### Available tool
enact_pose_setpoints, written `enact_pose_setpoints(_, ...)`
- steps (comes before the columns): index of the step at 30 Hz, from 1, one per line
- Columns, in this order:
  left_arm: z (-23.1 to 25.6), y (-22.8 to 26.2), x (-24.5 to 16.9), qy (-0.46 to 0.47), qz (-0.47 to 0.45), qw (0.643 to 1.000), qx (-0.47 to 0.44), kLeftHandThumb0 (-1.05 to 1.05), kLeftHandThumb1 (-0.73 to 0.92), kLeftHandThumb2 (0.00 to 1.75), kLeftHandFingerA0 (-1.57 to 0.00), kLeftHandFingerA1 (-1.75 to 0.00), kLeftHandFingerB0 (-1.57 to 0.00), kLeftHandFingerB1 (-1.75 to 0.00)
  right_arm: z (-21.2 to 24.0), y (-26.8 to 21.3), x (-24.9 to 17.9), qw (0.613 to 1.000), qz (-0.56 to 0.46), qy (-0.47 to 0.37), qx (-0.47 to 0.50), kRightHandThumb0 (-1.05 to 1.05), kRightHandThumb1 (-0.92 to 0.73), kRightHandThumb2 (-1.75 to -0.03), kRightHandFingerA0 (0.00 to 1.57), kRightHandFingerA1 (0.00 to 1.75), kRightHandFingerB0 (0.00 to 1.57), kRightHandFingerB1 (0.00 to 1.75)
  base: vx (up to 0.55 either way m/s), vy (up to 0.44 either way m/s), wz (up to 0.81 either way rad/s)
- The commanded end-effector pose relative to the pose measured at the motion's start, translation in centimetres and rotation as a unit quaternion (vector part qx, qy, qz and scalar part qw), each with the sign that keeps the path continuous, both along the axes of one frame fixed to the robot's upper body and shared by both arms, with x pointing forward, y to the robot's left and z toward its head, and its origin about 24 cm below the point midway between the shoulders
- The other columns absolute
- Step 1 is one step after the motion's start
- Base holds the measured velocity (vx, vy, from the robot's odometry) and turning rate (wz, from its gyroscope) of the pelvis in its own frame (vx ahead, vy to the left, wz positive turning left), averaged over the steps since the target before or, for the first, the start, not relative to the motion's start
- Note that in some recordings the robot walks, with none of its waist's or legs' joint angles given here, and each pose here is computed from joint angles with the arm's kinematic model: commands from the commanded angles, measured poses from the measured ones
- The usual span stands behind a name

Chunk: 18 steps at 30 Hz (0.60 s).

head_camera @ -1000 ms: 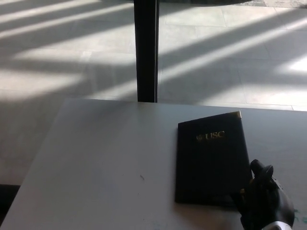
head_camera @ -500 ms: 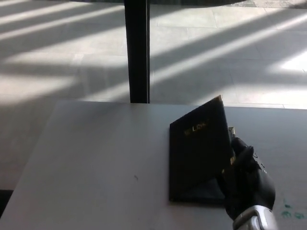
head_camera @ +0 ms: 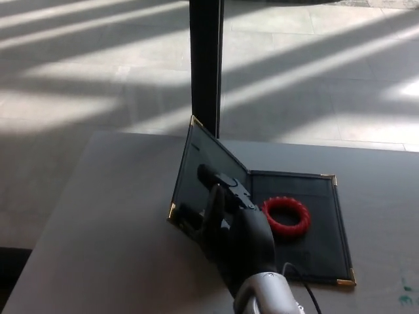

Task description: There is a diary kept infront of the robot and the robot uses its right hand to grab its cover and puses it to the left to open it.

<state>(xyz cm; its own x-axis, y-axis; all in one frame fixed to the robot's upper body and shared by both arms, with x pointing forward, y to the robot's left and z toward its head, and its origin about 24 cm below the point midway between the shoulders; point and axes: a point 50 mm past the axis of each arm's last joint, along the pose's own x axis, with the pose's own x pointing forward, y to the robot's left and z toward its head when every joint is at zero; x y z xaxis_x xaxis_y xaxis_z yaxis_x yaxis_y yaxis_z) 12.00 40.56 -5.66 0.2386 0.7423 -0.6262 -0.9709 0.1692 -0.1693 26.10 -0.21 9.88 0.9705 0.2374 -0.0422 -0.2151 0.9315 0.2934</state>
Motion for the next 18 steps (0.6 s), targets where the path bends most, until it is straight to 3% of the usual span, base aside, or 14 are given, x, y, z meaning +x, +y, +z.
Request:
enact_pose_setpoints(1, 1.0, 1.1, 0.1, -0.001, 0.009, 1.000, 0.026, -0.92, 0.92, 1.00, -0.34, -0.83, -0.25, -0.65, 0.2, 1.5, -0.7, 0.994, 0.042, -0.060, -0.083, -0.76, -0.92, -0.86, 0.26, 0.65, 0.20, 0.54, 0.00, 0.000, 0.00)
enact_pose_setpoints(8, 1.4, 1.3, 0.6, 0.003, 0.002, 0.999, 0.032, -0.93, 0.92, 0.98, -0.36, -0.86, -0.28, -0.69, -1.3, -2.0, 2.2, 0.985, -0.041, -0.035, -0.165, -0.70, -0.92, -0.85, 0.28, 0.63, 0.23, 0.52, 0.00, 0.000, 0.00)
enact_pose_setpoints(9, 1.5, 1.3, 0.8, 0.004, -0.001, 0.999, 0.033, -0.84, 0.91, 1.25, -0.38, -0.82, -0.31, -0.70, -1.2, -2.4, 2.5, 0.984, -0.048, -0.034, -0.171, -0.70, -0.92, -0.87, 0.24, 0.61, 0.20, 0.51, 0.00, 0.000, 0.00)
enact_pose_setpoints(10, 1.5, 1.4, 0.8, 0.006, -0.003, 0.999, 0.033, -0.84, 0.91, 1.25, -0.38, -0.82, -0.31, -0.70, -1.3, -2.8, 2.9, 0.982, -0.054, -0.031, -0.178, -0.70, -0.92, -0.87, 0.24, 0.61, 0.20, 0.51, 0.00, 0.000, 0.00)
enact_pose_setpoints(11, 1.8, 1.3, 1.5, 0.000, -0.010, 0.999, 0.035, -0.90, 0.92, 0.99, -0.35, -0.87, -0.23, -0.67, -1.1, -3.5, 3.7, 0.979, -0.072, -0.020, -0.187, -0.73, -0.92, -0.84, 0.23, 0.58, 0.21, 0.48, 0.00, 0.000, 0.00)
enact_pose_setpoints(13, 1.9, 1.2, 1.7, -0.002, -0.011, 0.999, 0.037, -0.90, 0.92, 0.99, -0.35, -0.87, -0.23, -0.67, -1.2, -3.8, 4.1, 0.979, -0.078, -0.013, -0.189, -0.73, -0.92, -0.84, 0.23, 0.58, 0.21, 0.48, 0.00, 0.000, 0.00)
enact_pose_setpoints(15, 1.9, 1.1, 1.8, 0.006, -0.015, 0.999, 0.042, -0.93, 0.92, 1.03, -0.36, -0.87, -0.24, -0.67, -1.2, -4.6, 5.0, 0.974, -0.101, -0.001, -0.203, -0.72, -0.92, -0.84, 0.24, 0.58, 0.22, 0.48, 0.00, 0.000, 0.00)
enact_pose_setpoints(16, 1.9, 1.2, 1.8, 0.007, -0.009, 0.999, 0.040, -0.82, 0.89, 1.25, -0.39, -0.83, -0.29, -0.68, -1.2, -4.6, 5.2, 0.974, -0.105, 0.001, -0.201, -0.72, -0.92, -0.84, 0.25, 0.59, 0.23, 0.47, 0.00, 0.000, 0.00)
enact_pose_setpoints(17, 1.9, 1.1, 1.9, 0.008, -0.006, 0.999, 0.041, -0.91, 0.92, 0.97, -0.37, -0.86, -0.28, -0.69, -1.1, -4.8, 5.4, 0.974, -0.107, 0.001, -0.200, -0.71, -0.92, -0.84, 0.23, 0.59, 0.22, 0.49, 0.00, 0.000, 0.00)
enact_pose_setpoints(18, 1.9, 1.1, 1.9, 0.010, -0.008, 0.999, 0.042, -0.89, 0.92, 0.99, -0.37, -0.84, -0.27, -0.67, -1.0, -5.0, 5.7, 0.973, -0.113, 0.003, -0.201, -0.70, -0.92, -0.84, 0.24, 0.59, 0.22, 0.49, 0.00, 0.000, 0.00)
